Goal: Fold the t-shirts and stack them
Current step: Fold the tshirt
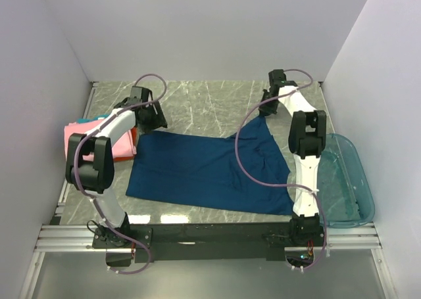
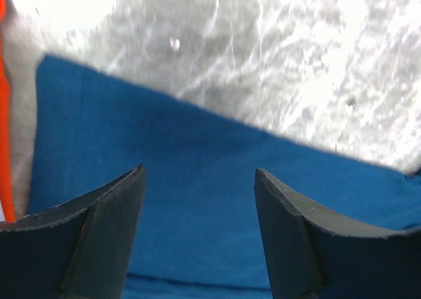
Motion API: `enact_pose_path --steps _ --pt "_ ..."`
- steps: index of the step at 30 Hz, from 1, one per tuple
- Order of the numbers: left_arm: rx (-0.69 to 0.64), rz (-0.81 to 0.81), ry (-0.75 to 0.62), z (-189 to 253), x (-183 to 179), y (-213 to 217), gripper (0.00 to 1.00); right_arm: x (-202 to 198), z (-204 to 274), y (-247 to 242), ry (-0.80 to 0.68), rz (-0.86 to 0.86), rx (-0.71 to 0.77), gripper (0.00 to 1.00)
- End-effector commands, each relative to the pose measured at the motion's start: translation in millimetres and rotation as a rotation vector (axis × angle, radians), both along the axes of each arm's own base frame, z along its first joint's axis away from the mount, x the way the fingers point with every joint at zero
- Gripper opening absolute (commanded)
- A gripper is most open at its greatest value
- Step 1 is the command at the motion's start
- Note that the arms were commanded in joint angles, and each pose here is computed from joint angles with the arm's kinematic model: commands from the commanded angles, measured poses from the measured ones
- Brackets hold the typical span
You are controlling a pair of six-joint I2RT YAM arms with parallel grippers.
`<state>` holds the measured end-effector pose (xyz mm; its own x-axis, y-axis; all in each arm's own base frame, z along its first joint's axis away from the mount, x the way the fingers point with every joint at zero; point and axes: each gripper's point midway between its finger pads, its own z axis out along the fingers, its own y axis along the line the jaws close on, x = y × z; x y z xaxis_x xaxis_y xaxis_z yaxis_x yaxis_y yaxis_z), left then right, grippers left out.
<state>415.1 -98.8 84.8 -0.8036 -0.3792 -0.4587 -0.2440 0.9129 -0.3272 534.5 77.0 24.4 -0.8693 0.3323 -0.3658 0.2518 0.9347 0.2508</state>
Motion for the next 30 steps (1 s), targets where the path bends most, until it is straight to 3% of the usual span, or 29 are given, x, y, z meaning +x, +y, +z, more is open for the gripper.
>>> enact_pose_path --steps 1,15,22,30 --pt "0.07 -0.007 -0.065 15.7 25.4 10.0 0.72 4.7 46.6 -24.1 -0.089 -0.047 -0.023 0.0" --pt "0.17 0.016 -0.035 -1.2 70.5 36.7 0.64 -4.7 59.0 -68.0 -0.089 -0.115 -0.066 0.0" --pt "0.271 0.053 0.029 -22.6 69.1 62.8 0.56 -10.1 57.7 -77.1 -0.076 -0.132 -0.078 0.0" --pt "0.228 0.056 0.042 -32.2 64.6 68.3 0.54 -10.5 57.6 -79.6 -0.071 -0.136 -0.074 0.0"
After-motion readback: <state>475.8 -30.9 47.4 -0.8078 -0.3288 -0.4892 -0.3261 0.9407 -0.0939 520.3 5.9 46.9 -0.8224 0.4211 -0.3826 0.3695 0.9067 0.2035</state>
